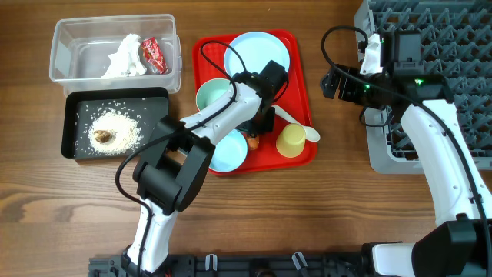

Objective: Sort waste into correct bins and load items into the dishwasher rack
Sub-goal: 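Lower the left gripper and grasp the carrot, then carry the carrot with the left gripper and place it on the black tray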

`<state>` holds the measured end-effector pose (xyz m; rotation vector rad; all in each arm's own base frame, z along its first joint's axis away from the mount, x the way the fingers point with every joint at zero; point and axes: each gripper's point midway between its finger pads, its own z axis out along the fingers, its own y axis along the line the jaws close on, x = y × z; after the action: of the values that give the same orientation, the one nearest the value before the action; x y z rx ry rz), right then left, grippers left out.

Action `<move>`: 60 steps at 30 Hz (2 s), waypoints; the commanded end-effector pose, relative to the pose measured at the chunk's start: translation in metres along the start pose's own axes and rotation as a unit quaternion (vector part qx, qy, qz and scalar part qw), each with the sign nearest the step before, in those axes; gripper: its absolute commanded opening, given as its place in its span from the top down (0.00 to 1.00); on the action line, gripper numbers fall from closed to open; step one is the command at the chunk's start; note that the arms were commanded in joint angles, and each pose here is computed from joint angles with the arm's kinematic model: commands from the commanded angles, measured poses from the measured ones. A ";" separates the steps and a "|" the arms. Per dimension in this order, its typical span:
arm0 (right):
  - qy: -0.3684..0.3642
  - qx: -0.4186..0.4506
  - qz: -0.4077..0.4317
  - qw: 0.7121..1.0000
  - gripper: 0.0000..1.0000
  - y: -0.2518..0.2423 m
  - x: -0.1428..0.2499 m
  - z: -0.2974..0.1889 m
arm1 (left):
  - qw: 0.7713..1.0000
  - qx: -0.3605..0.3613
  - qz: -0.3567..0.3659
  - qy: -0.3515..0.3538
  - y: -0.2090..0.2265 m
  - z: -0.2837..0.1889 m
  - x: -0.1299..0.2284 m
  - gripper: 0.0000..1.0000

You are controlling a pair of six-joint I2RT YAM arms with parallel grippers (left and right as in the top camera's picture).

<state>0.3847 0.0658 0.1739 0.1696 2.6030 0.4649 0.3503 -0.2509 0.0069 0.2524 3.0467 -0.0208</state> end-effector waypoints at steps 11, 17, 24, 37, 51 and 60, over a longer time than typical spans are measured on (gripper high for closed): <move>-0.018 -0.007 -0.002 1.000 0.00 0.007 -0.010 -0.010 | 0.994 0.041 -0.024 -0.102 0.005 -0.104 -0.048 0.92; -0.017 -0.007 -0.003 1.000 0.00 0.006 -0.009 -0.010 | 0.991 0.019 -0.065 -0.114 0.053 -0.151 -0.038 0.96; -0.020 -0.008 -0.003 1.000 0.00 0.007 -0.010 -0.010 | 0.981 -0.072 -0.178 -0.016 0.164 -0.164 0.012 0.96; -0.017 -0.003 -0.002 1.000 0.00 0.005 -0.009 -0.010 | 0.945 -0.108 -0.303 0.052 0.262 -0.100 0.053 0.94; -0.012 0.006 0.002 1.000 0.00 0.000 -0.006 -0.011 | 0.933 -0.090 -0.349 0.012 0.288 -0.045 0.053 0.66; -0.008 0.011 -0.007 1.000 0.01 -0.002 -0.004 -0.011 | 0.933 -0.086 -0.348 0.018 0.286 -0.045 0.055 0.00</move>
<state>0.3797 0.0646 0.1707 0.1774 2.6277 0.4571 0.3430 0.0420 0.0434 -0.8354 2.9632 0.2161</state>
